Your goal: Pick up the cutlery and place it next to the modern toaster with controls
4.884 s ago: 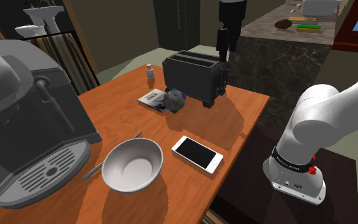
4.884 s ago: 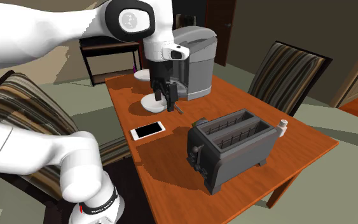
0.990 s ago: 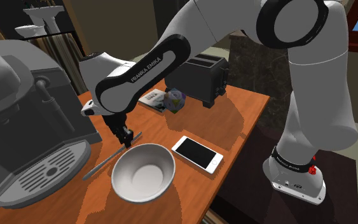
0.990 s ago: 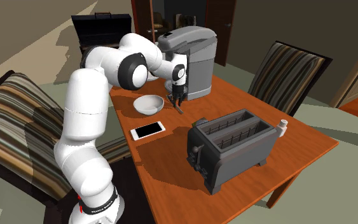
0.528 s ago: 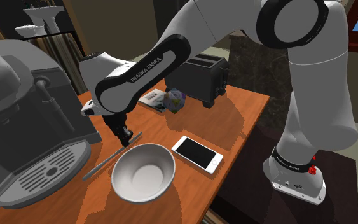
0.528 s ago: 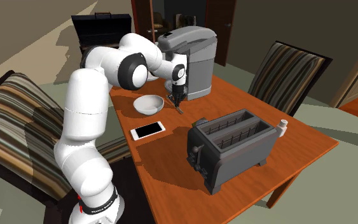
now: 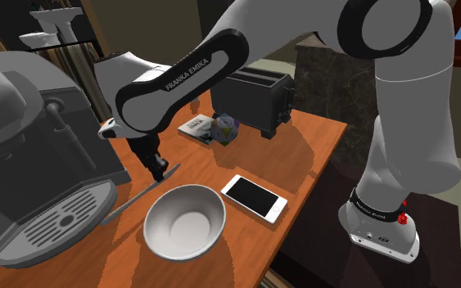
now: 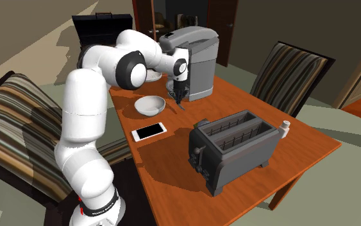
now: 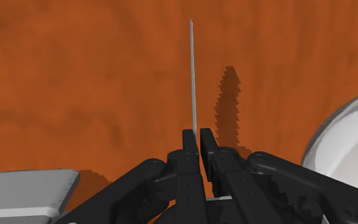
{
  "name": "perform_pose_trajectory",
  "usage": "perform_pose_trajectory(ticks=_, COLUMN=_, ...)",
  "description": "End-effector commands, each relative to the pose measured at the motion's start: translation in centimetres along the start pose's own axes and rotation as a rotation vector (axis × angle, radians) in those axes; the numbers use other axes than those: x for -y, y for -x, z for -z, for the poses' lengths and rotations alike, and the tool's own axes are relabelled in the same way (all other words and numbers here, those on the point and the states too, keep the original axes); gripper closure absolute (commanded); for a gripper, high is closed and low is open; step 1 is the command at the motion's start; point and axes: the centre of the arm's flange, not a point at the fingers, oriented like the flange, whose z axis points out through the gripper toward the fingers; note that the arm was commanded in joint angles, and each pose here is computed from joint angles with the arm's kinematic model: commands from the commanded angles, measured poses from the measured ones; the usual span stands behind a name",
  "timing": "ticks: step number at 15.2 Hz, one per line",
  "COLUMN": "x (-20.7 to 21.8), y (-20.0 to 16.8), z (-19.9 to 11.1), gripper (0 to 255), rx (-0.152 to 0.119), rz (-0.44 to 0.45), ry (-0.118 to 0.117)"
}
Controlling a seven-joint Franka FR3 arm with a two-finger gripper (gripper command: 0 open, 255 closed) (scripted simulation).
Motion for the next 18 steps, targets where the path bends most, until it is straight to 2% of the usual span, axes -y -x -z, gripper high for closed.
perform_pose_trajectory(ticks=1, x=0.0, y=0.0, z=1.0, gripper=255, rx=0.0, rz=0.0, ry=0.0)
perform_pose_trajectory(ticks=18, x=0.4, y=-0.4, z=10.0, gripper=255, rx=0.0, rz=0.0, ry=0.0)
